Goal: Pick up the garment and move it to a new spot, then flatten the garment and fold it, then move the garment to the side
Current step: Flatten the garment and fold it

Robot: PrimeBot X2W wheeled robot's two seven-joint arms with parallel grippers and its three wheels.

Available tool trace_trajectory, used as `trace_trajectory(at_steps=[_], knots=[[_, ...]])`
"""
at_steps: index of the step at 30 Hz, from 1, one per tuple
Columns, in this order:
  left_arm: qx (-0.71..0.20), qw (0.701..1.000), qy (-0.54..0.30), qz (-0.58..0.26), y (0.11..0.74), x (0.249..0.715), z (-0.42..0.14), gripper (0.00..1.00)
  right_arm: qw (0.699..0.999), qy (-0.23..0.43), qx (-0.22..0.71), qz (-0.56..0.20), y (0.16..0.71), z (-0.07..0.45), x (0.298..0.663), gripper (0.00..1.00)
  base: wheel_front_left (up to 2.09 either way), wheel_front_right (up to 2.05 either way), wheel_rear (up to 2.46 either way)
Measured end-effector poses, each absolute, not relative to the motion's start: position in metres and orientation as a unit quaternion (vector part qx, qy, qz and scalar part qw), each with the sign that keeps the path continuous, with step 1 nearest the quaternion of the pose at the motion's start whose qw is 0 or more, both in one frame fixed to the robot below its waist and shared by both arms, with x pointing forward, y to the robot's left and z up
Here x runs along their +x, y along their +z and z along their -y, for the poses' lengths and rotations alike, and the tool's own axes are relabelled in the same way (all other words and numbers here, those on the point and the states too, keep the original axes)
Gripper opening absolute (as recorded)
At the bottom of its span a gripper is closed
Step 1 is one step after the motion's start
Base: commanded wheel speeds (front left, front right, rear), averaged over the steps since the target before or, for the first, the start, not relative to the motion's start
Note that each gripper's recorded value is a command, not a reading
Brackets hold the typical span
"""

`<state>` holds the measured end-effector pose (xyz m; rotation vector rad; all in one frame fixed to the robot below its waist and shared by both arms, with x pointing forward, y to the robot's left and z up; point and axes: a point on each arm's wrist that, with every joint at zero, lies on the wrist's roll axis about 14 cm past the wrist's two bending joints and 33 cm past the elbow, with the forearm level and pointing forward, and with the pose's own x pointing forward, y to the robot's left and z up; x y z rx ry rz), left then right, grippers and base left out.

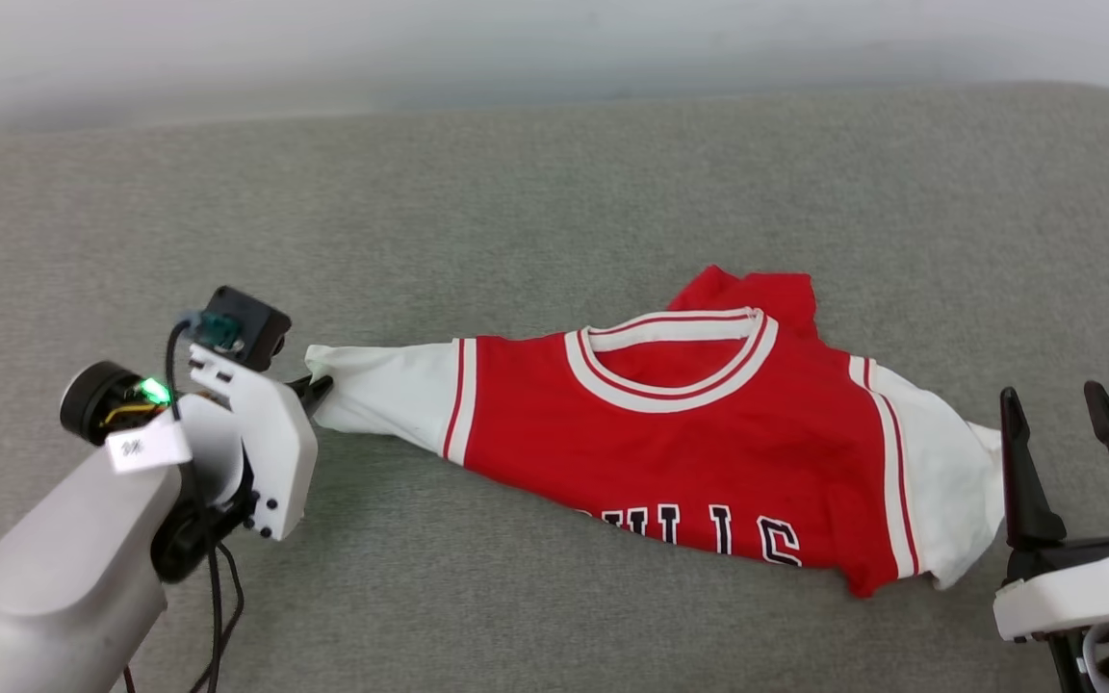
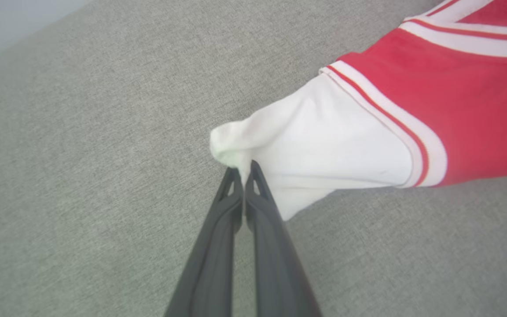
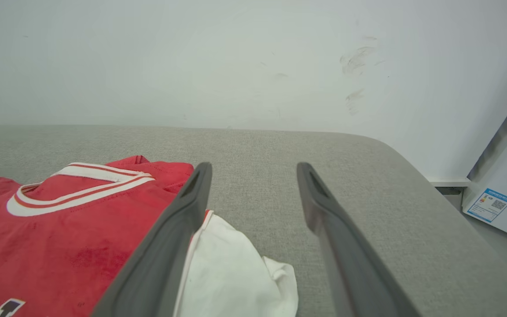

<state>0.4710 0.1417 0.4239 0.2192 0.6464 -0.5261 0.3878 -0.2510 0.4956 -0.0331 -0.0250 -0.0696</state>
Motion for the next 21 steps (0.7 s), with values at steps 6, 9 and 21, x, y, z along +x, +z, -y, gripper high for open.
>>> trace_trajectory(at_steps=[6,9,21], knots=[[0.070,0.935,-0.199,-0.285,0.438,0.447,-0.175,0.00,1.000,-0.023,-0.012,0.018,0.500,0.242,0.386,1.00,0.00,0.00,0.00],[0.050,0.939,-0.169,-0.294,0.434,0.428,-0.194,0.00,1.000,-0.014,-0.010,0.023,0.504,0.236,0.387,1.00,0.00,0.00,0.00],[0.000,0.917,-0.069,-0.392,0.378,0.365,-0.247,0.00,1.000,-0.006,-0.012,0.016,0.503,0.229,0.386,1.00,0.00,0.00,0.00]])
